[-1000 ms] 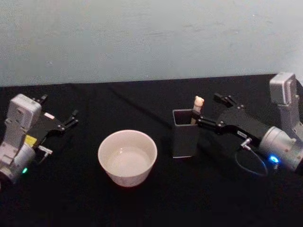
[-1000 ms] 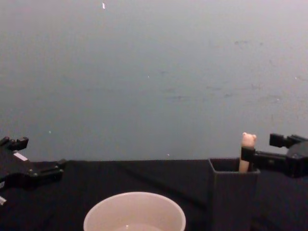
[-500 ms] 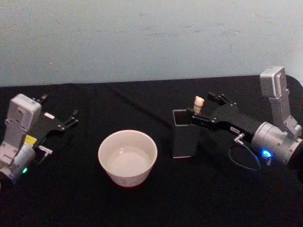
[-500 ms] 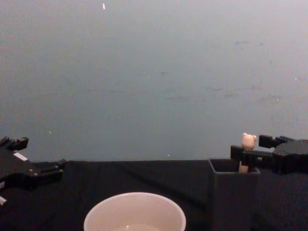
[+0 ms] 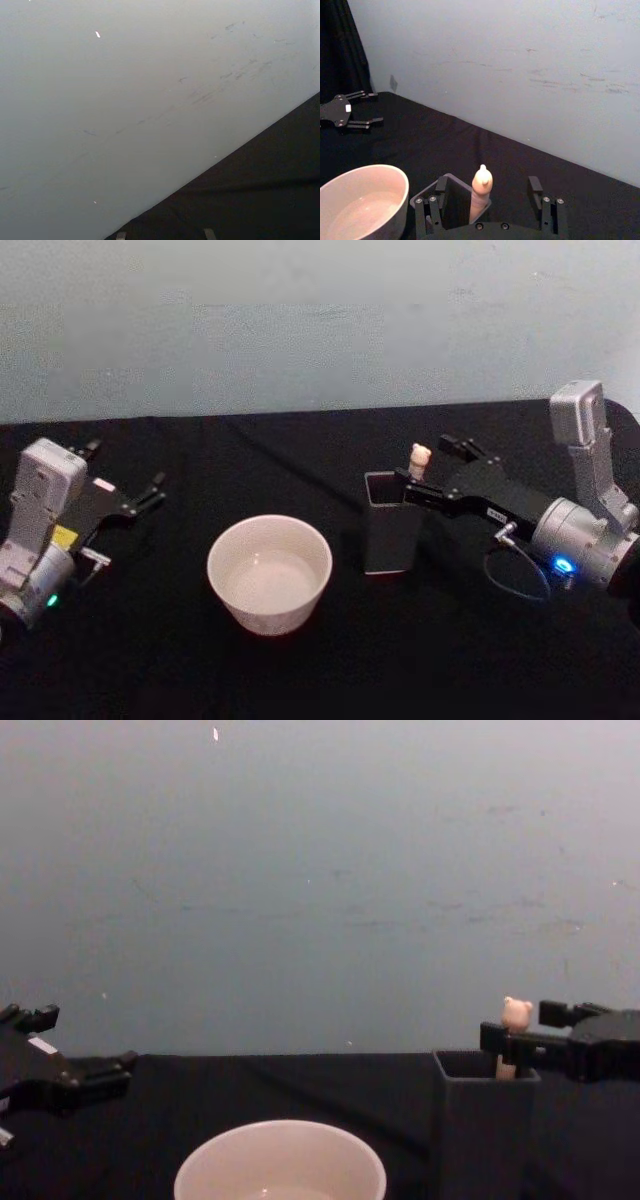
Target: Pick up the stirring spoon with one hand, stir inside the cup, then place it back in its original position.
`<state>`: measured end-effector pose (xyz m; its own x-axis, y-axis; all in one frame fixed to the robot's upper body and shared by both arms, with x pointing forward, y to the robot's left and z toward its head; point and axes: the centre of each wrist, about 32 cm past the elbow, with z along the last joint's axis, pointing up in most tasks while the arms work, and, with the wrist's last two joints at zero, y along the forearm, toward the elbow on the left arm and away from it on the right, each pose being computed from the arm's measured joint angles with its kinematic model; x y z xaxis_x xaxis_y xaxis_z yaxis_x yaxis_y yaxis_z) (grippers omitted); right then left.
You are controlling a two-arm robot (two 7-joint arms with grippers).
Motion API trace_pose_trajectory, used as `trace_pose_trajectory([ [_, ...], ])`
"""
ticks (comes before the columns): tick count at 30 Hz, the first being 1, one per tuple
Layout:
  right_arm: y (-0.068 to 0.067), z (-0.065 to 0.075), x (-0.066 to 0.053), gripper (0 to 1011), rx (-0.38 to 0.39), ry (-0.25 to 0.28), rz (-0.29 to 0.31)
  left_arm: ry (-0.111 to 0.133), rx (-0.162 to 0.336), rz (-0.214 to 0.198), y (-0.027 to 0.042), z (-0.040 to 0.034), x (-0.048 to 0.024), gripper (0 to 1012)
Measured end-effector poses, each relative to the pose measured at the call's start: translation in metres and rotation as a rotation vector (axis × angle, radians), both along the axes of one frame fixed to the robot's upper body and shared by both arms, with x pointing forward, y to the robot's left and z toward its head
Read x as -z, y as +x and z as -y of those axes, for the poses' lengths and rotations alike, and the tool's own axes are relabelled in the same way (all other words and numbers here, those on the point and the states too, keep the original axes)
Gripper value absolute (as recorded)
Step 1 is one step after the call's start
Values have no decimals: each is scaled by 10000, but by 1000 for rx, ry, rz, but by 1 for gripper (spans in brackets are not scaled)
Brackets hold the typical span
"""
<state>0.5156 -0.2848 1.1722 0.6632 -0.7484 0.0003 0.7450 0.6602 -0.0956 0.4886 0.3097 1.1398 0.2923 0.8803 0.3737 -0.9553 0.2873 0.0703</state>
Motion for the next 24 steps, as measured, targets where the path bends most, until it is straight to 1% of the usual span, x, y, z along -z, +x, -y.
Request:
trace_pose_trajectory([
  [4, -1, 0, 1, 992, 0, 0, 0, 0, 0, 0, 0, 0, 0, 1001],
  [8, -2, 0, 2, 903, 0, -1, 0, 0, 0, 0, 0, 0, 0, 1001],
  [9, -2, 0, 2, 868, 0, -1, 0, 0, 0, 0, 0, 0, 0, 1001],
  [11, -3, 0, 2, 836, 0, -1, 0, 0, 0, 0, 0, 0, 0, 1001],
  [13, -3, 0, 2, 786, 0, -1, 0, 0, 0, 0, 0, 0, 0, 1001],
  [18, -3, 0, 1, 611, 0, -1, 1, 0, 0, 0, 0, 0, 0, 1001],
  [19, -3, -1, 0, 611, 0, -1, 1, 0, 0, 0, 0, 0, 0, 1001],
  [20, -3, -1, 0, 548, 0, -1, 1, 0, 0, 0, 0, 0, 0, 1001],
  [21, -3, -1, 0, 533, 0, -1, 2, 0, 0, 0, 0, 0, 0, 1001],
  [23, -3, -1, -1, 447, 0, -1, 2, 0, 0, 0, 0, 0, 0, 1001],
  [24, -3, -1, -1, 425, 0, -1, 2, 0, 0, 0, 0, 0, 0, 1001],
])
